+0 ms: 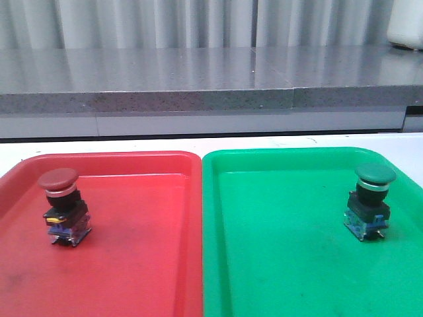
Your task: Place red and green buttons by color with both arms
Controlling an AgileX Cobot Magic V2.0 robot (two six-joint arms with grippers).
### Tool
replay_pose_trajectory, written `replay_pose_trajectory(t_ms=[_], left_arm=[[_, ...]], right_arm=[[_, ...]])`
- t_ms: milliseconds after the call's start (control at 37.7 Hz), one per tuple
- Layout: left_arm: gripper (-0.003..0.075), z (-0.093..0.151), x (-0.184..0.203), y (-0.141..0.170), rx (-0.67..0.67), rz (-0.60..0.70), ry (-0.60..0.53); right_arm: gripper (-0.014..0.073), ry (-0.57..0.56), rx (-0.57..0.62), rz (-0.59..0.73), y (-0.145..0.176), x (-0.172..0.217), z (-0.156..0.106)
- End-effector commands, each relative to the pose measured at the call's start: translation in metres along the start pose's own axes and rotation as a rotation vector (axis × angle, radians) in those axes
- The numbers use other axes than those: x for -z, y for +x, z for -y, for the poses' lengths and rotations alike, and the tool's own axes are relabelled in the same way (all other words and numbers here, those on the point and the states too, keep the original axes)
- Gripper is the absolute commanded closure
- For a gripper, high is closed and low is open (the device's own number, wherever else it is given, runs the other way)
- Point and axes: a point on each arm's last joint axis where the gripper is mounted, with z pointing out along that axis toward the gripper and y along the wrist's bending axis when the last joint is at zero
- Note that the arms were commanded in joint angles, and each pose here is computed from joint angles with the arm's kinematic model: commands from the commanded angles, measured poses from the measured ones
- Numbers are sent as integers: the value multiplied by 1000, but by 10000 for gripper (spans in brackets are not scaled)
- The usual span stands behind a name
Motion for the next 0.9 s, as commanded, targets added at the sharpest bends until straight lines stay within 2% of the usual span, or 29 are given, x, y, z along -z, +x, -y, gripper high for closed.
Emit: replay_pose_trajectory(t_ms=[0, 186, 345, 663, 875], left_arm=[[740, 2, 4, -13, 6, 90, 14], [740, 1, 2, -6, 7, 137, 11], [740, -9, -10, 22, 38, 193, -60], [740, -23, 1, 65, 55, 528, -270], [740, -30, -8, 89, 51, 641, -341]], right_arm=[[665, 11, 1, 83, -11, 5, 0], [665, 11, 1, 83, -11, 5, 0], [665, 11, 1, 83, -11, 5, 0], [665, 11, 1, 83, -11, 5, 0], [665, 11, 1, 83, -11, 5, 0]])
